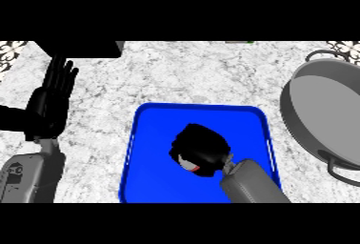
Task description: Pick the can from the tray and place it in the pot
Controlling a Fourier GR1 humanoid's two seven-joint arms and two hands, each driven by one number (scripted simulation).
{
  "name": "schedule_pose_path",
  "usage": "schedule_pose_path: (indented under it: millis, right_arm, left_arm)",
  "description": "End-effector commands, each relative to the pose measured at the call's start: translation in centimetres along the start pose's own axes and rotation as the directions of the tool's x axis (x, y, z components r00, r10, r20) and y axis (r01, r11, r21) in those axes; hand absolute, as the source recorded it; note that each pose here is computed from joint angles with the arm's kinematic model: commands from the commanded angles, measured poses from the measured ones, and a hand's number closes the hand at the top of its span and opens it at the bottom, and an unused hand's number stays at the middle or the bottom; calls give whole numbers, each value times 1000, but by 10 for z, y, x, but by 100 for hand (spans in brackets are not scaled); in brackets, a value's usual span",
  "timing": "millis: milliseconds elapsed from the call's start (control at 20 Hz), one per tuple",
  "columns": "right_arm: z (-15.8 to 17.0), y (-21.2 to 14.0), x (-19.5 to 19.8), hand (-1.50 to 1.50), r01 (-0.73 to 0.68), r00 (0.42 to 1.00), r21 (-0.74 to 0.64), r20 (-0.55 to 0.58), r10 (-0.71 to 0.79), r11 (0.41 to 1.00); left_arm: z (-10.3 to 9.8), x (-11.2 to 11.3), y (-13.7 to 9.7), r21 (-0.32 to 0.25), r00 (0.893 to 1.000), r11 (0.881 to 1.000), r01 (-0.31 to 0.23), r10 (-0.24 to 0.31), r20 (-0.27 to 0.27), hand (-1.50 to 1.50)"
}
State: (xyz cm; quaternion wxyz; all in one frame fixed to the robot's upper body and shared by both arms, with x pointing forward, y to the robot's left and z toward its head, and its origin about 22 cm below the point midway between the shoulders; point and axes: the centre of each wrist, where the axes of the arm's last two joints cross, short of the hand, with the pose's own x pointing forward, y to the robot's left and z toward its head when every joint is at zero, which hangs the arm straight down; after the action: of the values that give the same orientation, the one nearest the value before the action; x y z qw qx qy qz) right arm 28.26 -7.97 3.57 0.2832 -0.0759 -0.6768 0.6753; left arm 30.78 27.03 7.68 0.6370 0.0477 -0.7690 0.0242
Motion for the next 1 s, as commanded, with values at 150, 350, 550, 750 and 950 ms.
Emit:
schedule_pose_path:
  millis: [150, 350, 550, 750, 950]
  right_arm:
    - [33, 31, 73, 150, 19, 944, -113, -326, -55, 993]
    - [51, 10, 113, 150, -30, 896, -326, -428, -119, 945]
    - [76, -29, 124, 150, -211, 800, -431, -592, -98, 877]
    - [101, -52, 132, 150, -314, 743, -553, -649, -163, 772]
    - [144, -85, 130, 150, -448, 676, -593, -715, -181, 669]
  left_arm:
    - [8, -2, 8, 37, 1000, 999, 8, -8, -10, 0]
    - [6, -4, 3, 43, 1000, 999, 19, -18, -11, 0]
    - [12, -7, 12, 36, 1000, 999, 12, -11, -24, 0]
    - [-2, 19, -2, 29, 1000, 999, 28, -28, 2, 0]
    - [19, -4, 6, 14, 1000, 1000, 5, -5, -8, 0]
